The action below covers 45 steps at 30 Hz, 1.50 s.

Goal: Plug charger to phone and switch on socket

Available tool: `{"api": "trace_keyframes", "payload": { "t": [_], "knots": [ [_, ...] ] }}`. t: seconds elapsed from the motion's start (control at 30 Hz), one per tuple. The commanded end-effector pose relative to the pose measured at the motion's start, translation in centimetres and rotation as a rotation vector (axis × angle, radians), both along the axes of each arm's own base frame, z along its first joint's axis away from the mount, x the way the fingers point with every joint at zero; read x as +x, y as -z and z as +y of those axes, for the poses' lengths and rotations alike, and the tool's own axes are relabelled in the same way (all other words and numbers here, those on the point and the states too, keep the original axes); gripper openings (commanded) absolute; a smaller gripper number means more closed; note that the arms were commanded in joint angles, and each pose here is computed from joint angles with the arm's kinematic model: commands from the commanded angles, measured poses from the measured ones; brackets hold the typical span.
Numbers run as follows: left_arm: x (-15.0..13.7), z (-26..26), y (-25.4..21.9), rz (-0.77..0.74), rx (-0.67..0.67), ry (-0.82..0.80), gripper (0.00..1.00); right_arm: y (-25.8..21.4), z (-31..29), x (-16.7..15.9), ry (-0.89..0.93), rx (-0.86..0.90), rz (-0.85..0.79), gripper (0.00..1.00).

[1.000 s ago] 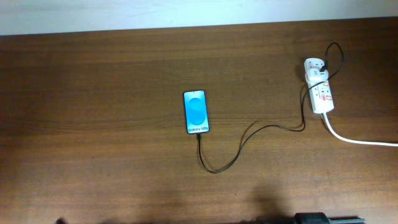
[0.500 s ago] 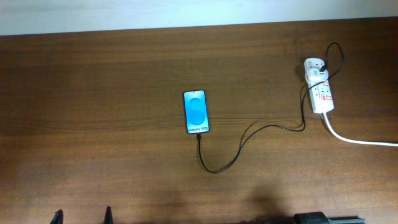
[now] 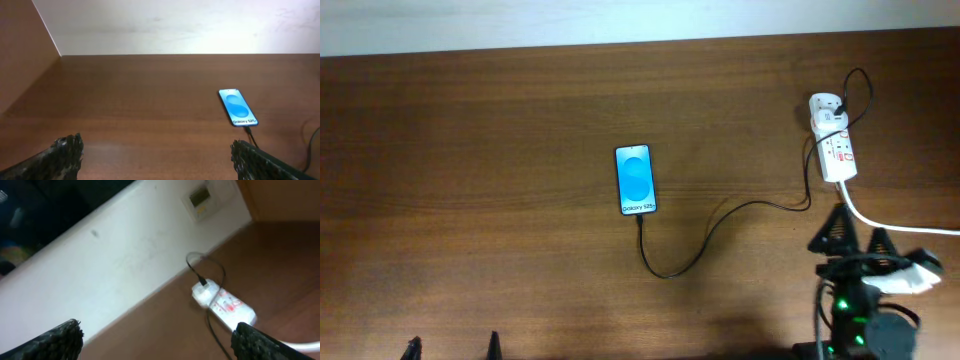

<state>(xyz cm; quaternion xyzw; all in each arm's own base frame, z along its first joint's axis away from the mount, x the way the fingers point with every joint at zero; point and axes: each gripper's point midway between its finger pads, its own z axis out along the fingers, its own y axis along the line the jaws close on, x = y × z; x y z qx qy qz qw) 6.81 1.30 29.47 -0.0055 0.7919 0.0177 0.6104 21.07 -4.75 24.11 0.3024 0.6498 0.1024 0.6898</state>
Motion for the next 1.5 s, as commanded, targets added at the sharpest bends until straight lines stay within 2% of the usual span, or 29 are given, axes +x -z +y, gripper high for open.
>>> {"api": "trace_keyframes", "payload": {
  "t": [0.0,0.13,0.2,0.27,0.3,0.37,0.47,0.5,1.1,1.17,1.23,1.37,1.47],
  "knots": [
    [-0.1,0.0,-0.2,-0.010,-0.011,-0.003,0.99,3.4,0.0,1.0,0.000,-0.022,0.056,0.98],
    [-0.1,0.0,-0.2,-0.010,-0.011,-0.004,0.99,4.7,0.0,1.9,-0.008,-0.245,0.094,0.98],
    [-0.1,0.0,-0.2,-0.010,-0.011,-0.003,0.99,4.7,0.1,2.2,-0.011,-0.291,0.076,0.98],
    [-0.1,0.0,-0.2,-0.010,-0.011,-0.003,0.99,4.6,1.3,2.8,-0.071,-0.392,0.044,0.98],
    [-0.1,0.0,-0.2,-0.010,-0.011,-0.004,0.99,4.8,3.0,3.4,-0.159,-0.525,0.012,0.98],
    [-0.1,0.0,-0.2,-0.010,-0.011,-0.004,0.99,5.3,3.7,3.5,-0.198,-0.609,0.034,0.98],
    [-0.1,0.0,-0.2,-0.010,-0.011,-0.004,0.99,6.4,3.7,3.6,-0.211,-0.605,0.078,0.98],
    [-0.1,0.0,-0.2,-0.010,-0.011,-0.003,0.99,8.5,3.7,3.5,-0.237,-0.576,0.156,0.98],
    [-0.1,0.0,-0.2,-0.011,-0.010,-0.003,0.99,8.4,3.7,3.5,-0.234,-0.577,0.151,0.98],
    [1.1,-0.2,0.0,-0.019,-0.012,0.004,0.99,8.4,3.7,3.5,-0.234,-0.577,0.151,0.98],
    [6.0,-0.3,0.6,-0.083,0.014,-0.011,0.99,8.4,3.7,3.5,-0.234,-0.577,0.151,0.98],
    [14.3,-0.4,7.6,-0.118,0.008,-0.018,0.99,8.4,3.7,3.5,-0.234,-0.577,0.151,0.98],
    [17.0,-1.1,11.6,-0.164,0.026,0.027,0.99,8.4,3.7,3.5,-0.234,-0.577,0.151,0.98]
  ]
}}
